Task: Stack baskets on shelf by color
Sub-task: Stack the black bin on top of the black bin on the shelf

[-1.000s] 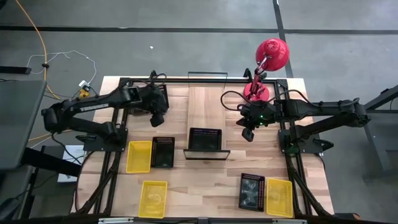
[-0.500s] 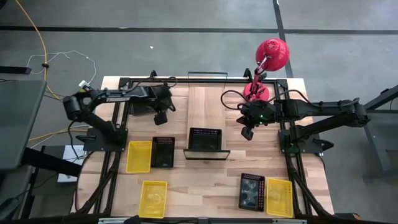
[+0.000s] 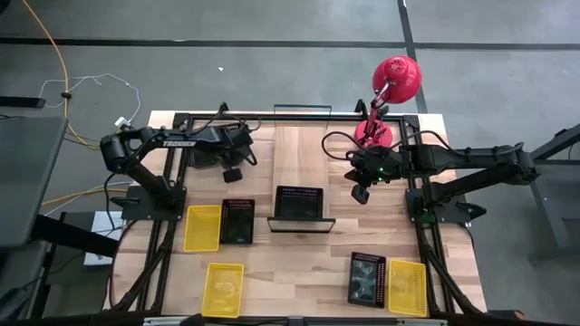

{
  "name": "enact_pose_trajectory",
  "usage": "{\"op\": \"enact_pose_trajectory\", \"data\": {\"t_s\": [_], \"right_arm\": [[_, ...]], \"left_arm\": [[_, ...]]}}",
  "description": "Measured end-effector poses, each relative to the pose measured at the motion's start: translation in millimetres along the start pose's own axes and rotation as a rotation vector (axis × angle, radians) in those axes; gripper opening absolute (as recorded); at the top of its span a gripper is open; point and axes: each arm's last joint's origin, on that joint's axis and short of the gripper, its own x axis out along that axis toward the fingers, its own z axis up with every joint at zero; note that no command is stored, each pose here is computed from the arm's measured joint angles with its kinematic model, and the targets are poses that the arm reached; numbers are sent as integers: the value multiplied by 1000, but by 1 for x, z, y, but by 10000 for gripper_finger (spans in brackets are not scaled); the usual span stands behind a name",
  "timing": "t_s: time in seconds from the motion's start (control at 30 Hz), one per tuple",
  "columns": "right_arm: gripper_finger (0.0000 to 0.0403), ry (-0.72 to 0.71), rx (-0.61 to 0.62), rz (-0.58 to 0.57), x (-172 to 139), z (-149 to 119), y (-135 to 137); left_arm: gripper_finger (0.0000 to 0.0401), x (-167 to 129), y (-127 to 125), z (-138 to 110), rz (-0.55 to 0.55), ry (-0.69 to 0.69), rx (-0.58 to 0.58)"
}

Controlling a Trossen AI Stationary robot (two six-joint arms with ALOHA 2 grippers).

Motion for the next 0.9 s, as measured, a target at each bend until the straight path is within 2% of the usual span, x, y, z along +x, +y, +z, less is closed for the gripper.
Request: {"op": "enact_pose_trajectory", "data": {"t_s": [0.07, 0.13, 0.3, 0.43, 0.53, 0.6, 0.73, 0.8, 0.9], "right_arm": [[0, 0, 0, 0, 0, 0, 0], [0, 1, -1, 3, 0, 0, 0], [0, 6, -26, 14, 0, 0, 0], [0, 0, -60, 17, -2, 0, 0], [0, -9, -75, 17, -5, -1, -1], [0, -15, -76, 19, -8, -1, -1], [0, -25, -79, 21, -11, -2, -2], [0, -30, -84, 22, -13, -2, -2], [0, -34, -84, 18, -14, -2, -3]], "left_arm": [[13, -13, -2, 3, 1, -39, -5], [4, -35, -6, 3, 10, -79, 38], [1, -112, -19, 2, 66, -289, 183], [1, -175, -44, -4, 89, -463, 481], [1, -204, -70, -6, 123, -529, 778], [1, -213, -89, -5, 160, -551, 1002], [0, -202, -120, 3, 297, -459, 1429], [0, -193, -129, 11, 341, -394, 1554], [0, -177, -139, 24, 376, -330, 1632]]}}
